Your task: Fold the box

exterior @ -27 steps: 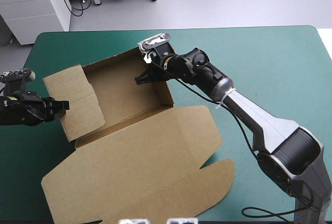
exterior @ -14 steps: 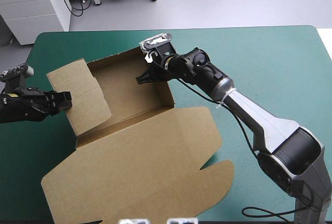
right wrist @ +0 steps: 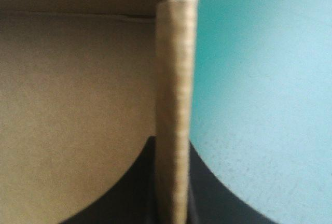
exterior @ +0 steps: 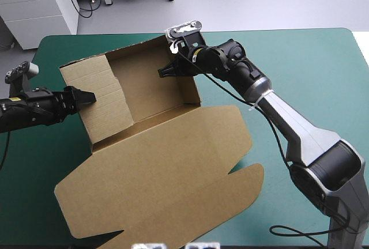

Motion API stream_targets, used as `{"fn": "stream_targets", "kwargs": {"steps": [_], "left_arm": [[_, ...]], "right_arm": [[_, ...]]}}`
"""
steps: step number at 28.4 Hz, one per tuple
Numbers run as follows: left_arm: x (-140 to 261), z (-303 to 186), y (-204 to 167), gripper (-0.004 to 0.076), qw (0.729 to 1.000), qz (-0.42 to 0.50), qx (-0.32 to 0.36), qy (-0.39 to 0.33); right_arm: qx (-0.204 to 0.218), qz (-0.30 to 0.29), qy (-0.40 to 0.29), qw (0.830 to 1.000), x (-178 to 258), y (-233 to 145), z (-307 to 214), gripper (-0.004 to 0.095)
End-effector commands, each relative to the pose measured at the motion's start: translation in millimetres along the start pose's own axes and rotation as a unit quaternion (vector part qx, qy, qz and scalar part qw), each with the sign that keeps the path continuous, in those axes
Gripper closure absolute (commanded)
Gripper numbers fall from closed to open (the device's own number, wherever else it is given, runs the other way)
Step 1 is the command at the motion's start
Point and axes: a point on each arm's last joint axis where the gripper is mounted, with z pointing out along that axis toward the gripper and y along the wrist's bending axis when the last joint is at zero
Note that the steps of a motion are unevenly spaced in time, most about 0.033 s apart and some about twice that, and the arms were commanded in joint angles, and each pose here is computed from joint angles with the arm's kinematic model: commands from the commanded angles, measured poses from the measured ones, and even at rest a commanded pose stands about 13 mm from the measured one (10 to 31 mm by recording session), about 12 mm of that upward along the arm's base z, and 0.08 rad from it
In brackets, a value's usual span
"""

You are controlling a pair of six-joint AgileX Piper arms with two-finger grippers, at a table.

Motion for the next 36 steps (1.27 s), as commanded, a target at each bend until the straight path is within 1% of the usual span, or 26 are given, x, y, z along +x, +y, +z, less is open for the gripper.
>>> {"fn": "stream_targets", "kwargs": {"steps": [1, 5, 7, 13, 17, 21, 27, 30, 33, 36], "left_arm": [[-4, -8, -17, 0.0234, 0.998, -0.004, 0.057, -0.024], [-5, -7, -11, 0.0234, 0.999, 0.008, 0.023, -0.028], [-5, -7, -8, 0.0234, 0.999, 0.015, 0.005, -0.028], [-5, -8, 8, 0.0234, 0.995, 0.046, -0.084, -0.022], [-9, -10, 16, 0.0236, 0.989, 0.052, -0.128, -0.042], [-12, -12, 20, 0.0264, 0.985, 0.049, -0.153, -0.06], [-9, -15, 28, 0.0292, 0.977, 0.068, -0.2, -0.034], [-8, -16, 32, 0.0328, 0.972, 0.072, -0.222, -0.028], [-9, -17, 33, 0.037, 0.971, 0.063, -0.226, -0.036], [-11, -19, 36, 0.0413, 0.965, 0.069, -0.248, -0.045]], "right_arm": [[-0.035, 0.013, -0.084, 0.996, -28, 14, -43, 0.0907], [-0.065, 0.04, -0.085, 0.993, -29, 19, -44, 0.0908], [-0.079, 0.043, -0.091, 0.992, -30, 24, -44, 0.0907], [-0.094, 0.029, -0.092, 0.991, -29, 39, -45, 0.0907], [-0.098, 0.031, -0.091, 0.991, -28, 42, -45, 0.0907], [-0.098, 0.033, -0.089, 0.991, -28, 43, -45, 0.0907], [-0.091, 0.025, -0.091, 0.991, -28, 41, -45, 0.0907], [-0.09, 0.026, -0.097, 0.991, -29, 41, -45, 0.0907], [-0.09, 0.026, -0.098, 0.991, -29, 41, -45, 0.0907], [-0.089, 0.018, -0.088, 0.992, -28, 41, -45, 0.0907]]}}
